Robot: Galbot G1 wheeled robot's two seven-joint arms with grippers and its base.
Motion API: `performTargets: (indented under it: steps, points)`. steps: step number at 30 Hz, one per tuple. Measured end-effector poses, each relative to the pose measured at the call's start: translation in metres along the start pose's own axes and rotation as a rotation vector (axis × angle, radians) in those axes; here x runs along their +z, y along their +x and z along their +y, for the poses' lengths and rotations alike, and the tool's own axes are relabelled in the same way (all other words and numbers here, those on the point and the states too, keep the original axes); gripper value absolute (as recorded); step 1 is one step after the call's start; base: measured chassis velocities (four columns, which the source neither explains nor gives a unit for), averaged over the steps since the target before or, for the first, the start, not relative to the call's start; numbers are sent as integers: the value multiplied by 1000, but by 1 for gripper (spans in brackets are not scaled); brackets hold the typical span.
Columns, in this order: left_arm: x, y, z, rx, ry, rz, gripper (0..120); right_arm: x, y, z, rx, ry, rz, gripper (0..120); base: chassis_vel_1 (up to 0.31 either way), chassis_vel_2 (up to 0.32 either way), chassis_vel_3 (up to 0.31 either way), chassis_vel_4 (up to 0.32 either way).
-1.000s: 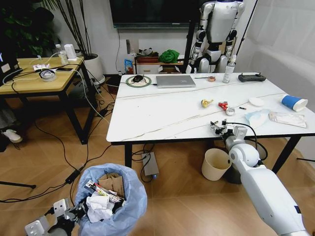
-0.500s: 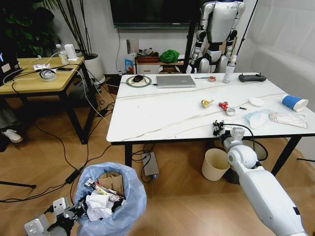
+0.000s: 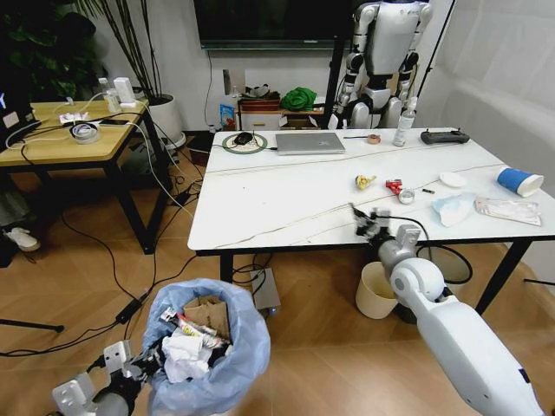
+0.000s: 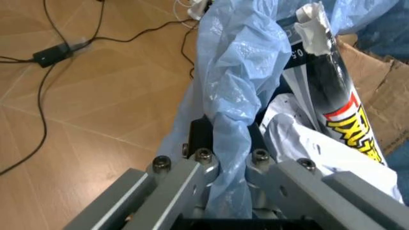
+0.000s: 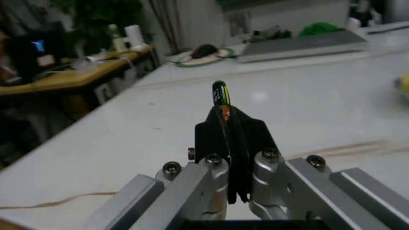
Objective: Pick up the trash bin and place the trash from the table into it.
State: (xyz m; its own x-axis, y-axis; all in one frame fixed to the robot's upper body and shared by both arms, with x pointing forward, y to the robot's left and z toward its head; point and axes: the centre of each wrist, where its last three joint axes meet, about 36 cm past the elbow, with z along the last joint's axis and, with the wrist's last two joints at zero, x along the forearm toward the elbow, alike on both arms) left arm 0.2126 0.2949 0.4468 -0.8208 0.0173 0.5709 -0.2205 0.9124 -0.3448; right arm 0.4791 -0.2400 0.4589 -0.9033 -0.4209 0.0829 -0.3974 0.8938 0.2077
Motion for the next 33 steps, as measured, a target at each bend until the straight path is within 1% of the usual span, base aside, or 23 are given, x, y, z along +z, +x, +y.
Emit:
performTargets:
  steps: [2,3,5,6,9,10,11,13,15,17,22,23,24,26,27,30,31,32,33]
  points:
    - [-1,1,-3,15,-5,7,0,-4,12,32,-143,-20,-13,0,0,0,0,0]
    - [-1,1,-3,15,-5,7,0,-4,12,32,-143,-20,-13,0,0,0,0,0]
    - [-1,1,-4,21,-11,10,0,-3,21,54,-238,-26,-11,0,0,0,0,0]
    - [-1,2,-4,23,-13,12,0,-2,24,60,-263,-27,-7,0,0,0,0,0]
    - [-4,3,-6,38,-23,16,0,13,42,99,-437,-34,26,0,0,0,0,0]
    - [-6,4,-7,47,-26,16,0,24,48,115,-503,-33,48,0,0,0,0,0]
    - [-6,4,-7,47,-26,16,0,24,48,115,-503,-33,48,0,0,0,0,0]
    - [-9,5,-7,48,-28,8,0,38,52,135,-582,-25,75,0,0,0,0,0]
    - [-12,7,-5,43,-28,1,0,49,51,147,-623,-22,90,0,0,0,0,0]
    - [-15,9,-5,42,-26,-8,0,57,52,154,-649,-16,104,0,0,0,0,0]
    - [-16,9,-4,41,-22,-15,0,61,53,161,-674,-4,112,0,0,0,0,0]
    - [-16,9,-5,41,-20,-17,0,62,53,163,-680,-1,115,3,0,0,0,0]
    - [-16,9,-5,41,-20,-17,0,62,53,163,-680,-1,115,3,0,0,0,0]
    - [-16,9,-5,43,-18,-18,0,64,54,165,-685,6,120,11,0,0,0,0]
    - [-16,9,-6,43,-18,-19,0,65,55,165,-685,7,121,12,0,0,0,0]
    - [-18,11,-7,47,-18,-24,0,72,59,168,-680,10,133,27,0,0,0,0]
    - [-18,11,-7,46,-18,-25,0,72,61,168,-676,6,136,30,0,0,0,0]
    - [-18,11,-7,46,-18,-25,0,72,61,168,-676,6,136,30,0,0,0,0]
    - [-18,12,-8,48,-19,-25,0,69,62,168,-668,0,135,35,0,0,0,0]
